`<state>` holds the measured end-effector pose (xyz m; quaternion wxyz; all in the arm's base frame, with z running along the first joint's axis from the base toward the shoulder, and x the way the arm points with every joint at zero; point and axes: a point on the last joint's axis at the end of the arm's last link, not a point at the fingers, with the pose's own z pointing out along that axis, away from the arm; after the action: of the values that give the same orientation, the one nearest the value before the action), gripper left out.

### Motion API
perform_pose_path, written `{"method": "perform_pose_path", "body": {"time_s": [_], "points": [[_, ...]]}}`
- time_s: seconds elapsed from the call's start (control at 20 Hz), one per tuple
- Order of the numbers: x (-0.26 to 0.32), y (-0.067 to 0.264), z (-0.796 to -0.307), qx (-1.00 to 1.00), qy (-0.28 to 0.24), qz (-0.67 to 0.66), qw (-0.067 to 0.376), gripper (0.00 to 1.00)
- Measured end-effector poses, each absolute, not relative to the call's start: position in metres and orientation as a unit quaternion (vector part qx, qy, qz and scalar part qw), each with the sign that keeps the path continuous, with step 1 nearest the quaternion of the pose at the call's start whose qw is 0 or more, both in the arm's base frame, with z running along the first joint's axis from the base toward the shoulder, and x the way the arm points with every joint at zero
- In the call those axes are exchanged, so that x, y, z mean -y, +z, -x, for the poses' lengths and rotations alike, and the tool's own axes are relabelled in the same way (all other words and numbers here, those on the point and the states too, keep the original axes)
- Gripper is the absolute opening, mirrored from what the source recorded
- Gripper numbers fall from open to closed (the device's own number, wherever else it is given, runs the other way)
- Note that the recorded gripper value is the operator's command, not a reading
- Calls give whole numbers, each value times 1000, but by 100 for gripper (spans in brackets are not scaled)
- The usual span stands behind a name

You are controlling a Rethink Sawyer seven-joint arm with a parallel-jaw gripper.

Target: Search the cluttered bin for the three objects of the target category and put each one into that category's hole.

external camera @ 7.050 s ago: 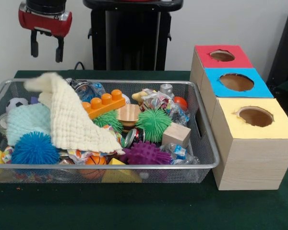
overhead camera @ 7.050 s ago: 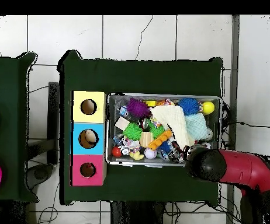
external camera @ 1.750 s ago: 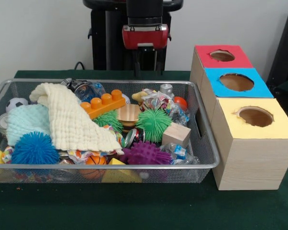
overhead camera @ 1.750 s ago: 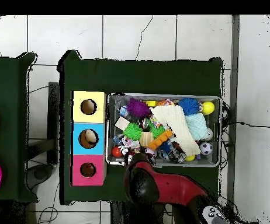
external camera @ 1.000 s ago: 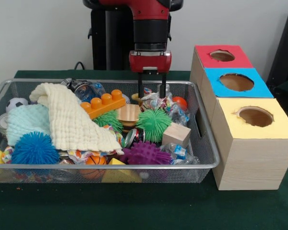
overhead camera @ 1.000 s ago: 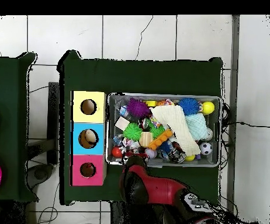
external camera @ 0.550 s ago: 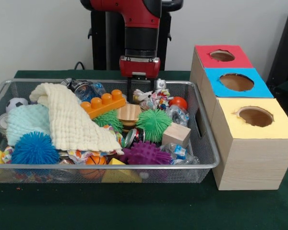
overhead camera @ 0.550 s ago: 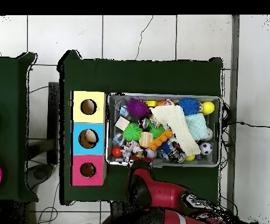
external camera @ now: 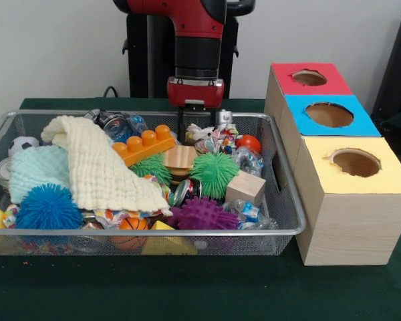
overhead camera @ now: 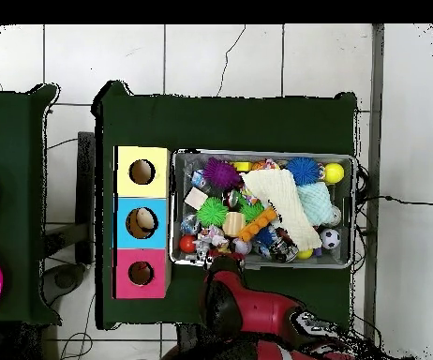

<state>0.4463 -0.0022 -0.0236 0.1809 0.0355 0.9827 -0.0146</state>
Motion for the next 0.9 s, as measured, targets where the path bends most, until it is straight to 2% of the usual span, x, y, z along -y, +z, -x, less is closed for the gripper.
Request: {"method": "perform_pose_path", "body": {"time_s": [0.9], "points": [[-3,-36,-449,-984,-29,-10,176,100]]}}
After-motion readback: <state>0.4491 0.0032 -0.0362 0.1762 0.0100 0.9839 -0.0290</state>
